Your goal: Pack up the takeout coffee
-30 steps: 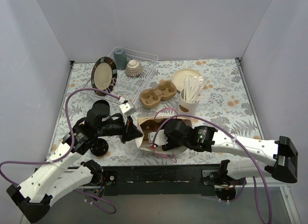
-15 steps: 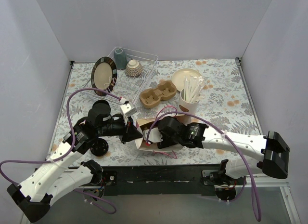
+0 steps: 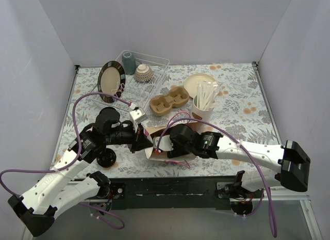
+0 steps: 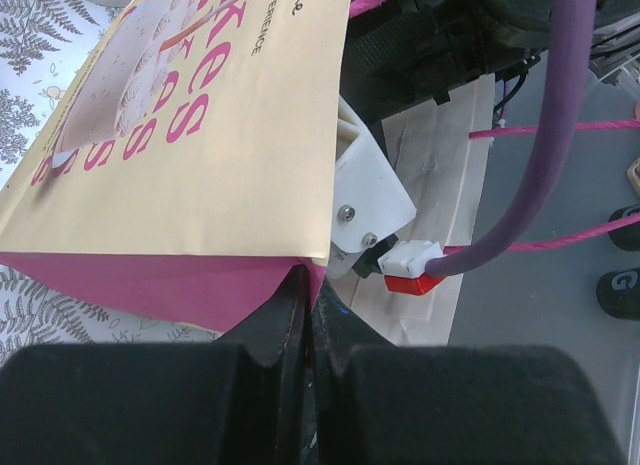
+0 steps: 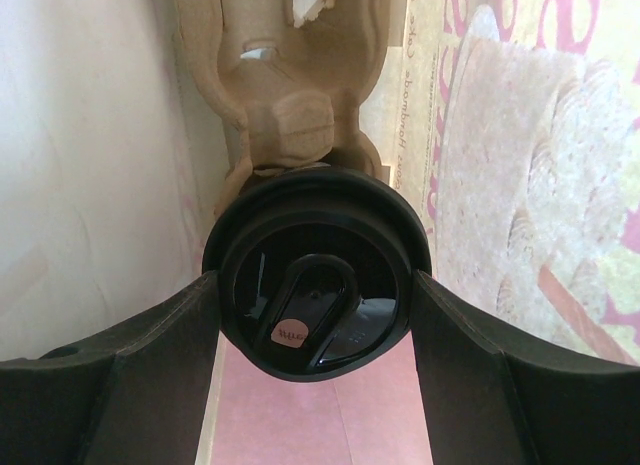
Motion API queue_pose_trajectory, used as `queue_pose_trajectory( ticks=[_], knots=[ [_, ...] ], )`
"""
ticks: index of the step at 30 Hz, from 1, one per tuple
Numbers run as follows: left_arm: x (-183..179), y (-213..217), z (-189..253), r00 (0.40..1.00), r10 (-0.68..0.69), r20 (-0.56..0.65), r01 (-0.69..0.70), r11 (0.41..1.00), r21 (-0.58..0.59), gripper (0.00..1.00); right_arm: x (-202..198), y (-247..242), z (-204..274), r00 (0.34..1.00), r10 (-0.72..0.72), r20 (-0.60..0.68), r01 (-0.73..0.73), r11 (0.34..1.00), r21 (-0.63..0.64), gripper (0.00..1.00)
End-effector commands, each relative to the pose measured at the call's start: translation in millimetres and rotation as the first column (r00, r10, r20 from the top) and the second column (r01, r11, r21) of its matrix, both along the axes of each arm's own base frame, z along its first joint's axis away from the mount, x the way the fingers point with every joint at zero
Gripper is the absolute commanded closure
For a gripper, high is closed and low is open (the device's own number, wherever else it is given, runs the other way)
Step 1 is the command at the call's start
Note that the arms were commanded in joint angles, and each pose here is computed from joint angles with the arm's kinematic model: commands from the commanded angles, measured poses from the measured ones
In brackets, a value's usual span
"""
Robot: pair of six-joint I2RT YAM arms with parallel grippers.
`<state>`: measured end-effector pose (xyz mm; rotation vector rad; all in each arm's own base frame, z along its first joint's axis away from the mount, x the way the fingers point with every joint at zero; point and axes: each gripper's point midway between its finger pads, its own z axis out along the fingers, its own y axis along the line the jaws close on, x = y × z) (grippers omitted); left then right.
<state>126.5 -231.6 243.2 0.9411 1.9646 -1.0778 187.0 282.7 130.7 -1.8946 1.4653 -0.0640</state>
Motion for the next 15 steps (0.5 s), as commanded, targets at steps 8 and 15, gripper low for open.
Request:
queue_pose_trajectory(
  ticks=[8,15],
  knots=[
    [-3.1,-1.2,14.5,1.0,-0.012,0.011,0.012,1.0,-0.026,1.0,-15.4,-15.5,-32.6,0.993,-0.047,-0.104,0.045,0.999,-0.018,0.37],
    [-4.0,-0.7,13.3,1.0,-0.014,0.004,0.014,1.0,-0.02,1.0,-9.3,-17.3,-15.3,0.994,-0.08,-0.072,0.083,0.996,0.028,0.22]
  ],
)
